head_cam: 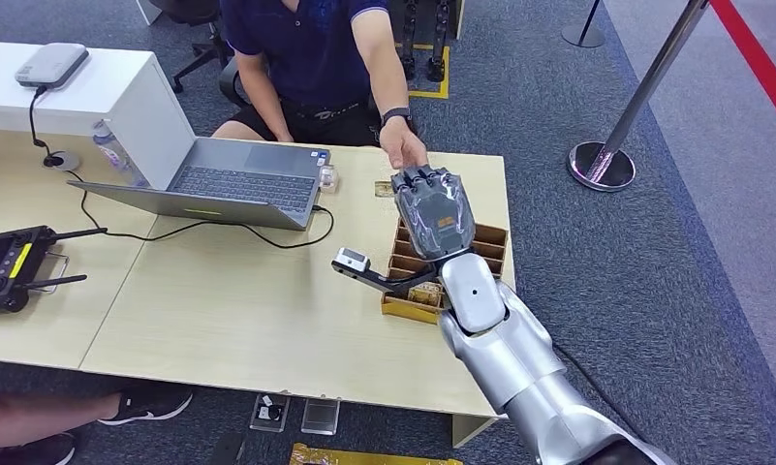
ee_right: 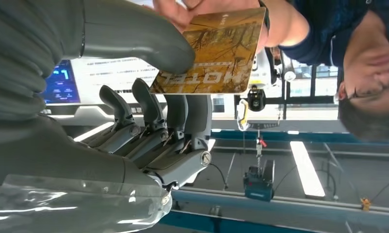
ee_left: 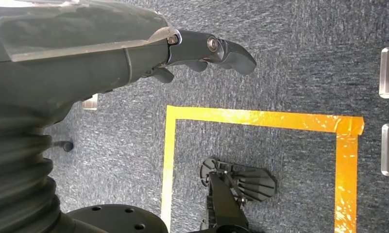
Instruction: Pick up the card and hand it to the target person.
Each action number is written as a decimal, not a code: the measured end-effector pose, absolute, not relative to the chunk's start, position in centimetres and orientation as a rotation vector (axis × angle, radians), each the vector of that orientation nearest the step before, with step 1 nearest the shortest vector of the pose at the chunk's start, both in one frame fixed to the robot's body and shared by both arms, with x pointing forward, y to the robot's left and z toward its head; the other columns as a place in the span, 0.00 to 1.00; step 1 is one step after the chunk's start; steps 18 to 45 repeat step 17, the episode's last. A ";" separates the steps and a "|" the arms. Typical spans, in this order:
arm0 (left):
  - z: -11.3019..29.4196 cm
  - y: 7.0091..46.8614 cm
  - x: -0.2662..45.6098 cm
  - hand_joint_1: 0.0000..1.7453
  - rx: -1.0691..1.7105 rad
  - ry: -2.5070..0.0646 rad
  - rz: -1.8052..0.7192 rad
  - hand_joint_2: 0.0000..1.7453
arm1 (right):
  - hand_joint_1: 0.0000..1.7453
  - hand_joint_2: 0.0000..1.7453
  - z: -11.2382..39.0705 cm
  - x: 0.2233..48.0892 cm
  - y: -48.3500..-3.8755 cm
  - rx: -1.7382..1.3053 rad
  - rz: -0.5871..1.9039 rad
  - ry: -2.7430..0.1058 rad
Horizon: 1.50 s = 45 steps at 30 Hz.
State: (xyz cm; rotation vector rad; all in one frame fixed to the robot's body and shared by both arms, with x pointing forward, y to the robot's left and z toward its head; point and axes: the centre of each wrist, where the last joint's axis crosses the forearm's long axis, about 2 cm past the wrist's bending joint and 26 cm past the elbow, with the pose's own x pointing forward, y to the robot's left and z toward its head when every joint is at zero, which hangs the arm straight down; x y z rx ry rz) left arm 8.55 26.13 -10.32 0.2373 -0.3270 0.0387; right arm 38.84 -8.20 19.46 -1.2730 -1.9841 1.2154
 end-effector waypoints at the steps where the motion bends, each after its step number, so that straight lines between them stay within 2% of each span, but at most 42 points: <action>1: -10.3 26.1 8.6 0.00 0.238 -0.326 0.037 1.00 | 0.83 1.00 19.3 39.0 -8.1 -1.278 1.230 -1.974; 7: -10.3 26.1 8.5 0.00 0.237 -0.320 0.037 1.00 | 0.83 1.00 18.7 39.3 -7.6 -1.324 1.274 -1.904; 11: -10.3 26.1 8.5 0.00 0.236 -0.321 0.030 1.00 | 0.00 0.00 18.2 39.6 -8.1 -1.358 1.262 -1.848; 13: -10.3 26.1 8.5 0.00 0.234 -0.323 0.018 1.00 | 0.00 0.00 17.9 39.7 -8.4 -1.367 1.263 -1.830; 17: -10.3 26.1 8.6 0.00 0.231 -0.334 0.006 0.00 | 0.00 0.00 17.5 39.9 -8.9 -1.375 1.270 -1.805; 45: -10.3 26.1 8.6 0.00 0.231 -0.334 0.006 0.00 | 0.00 0.00 17.5 39.9 -8.9 -1.375 1.270 -1.805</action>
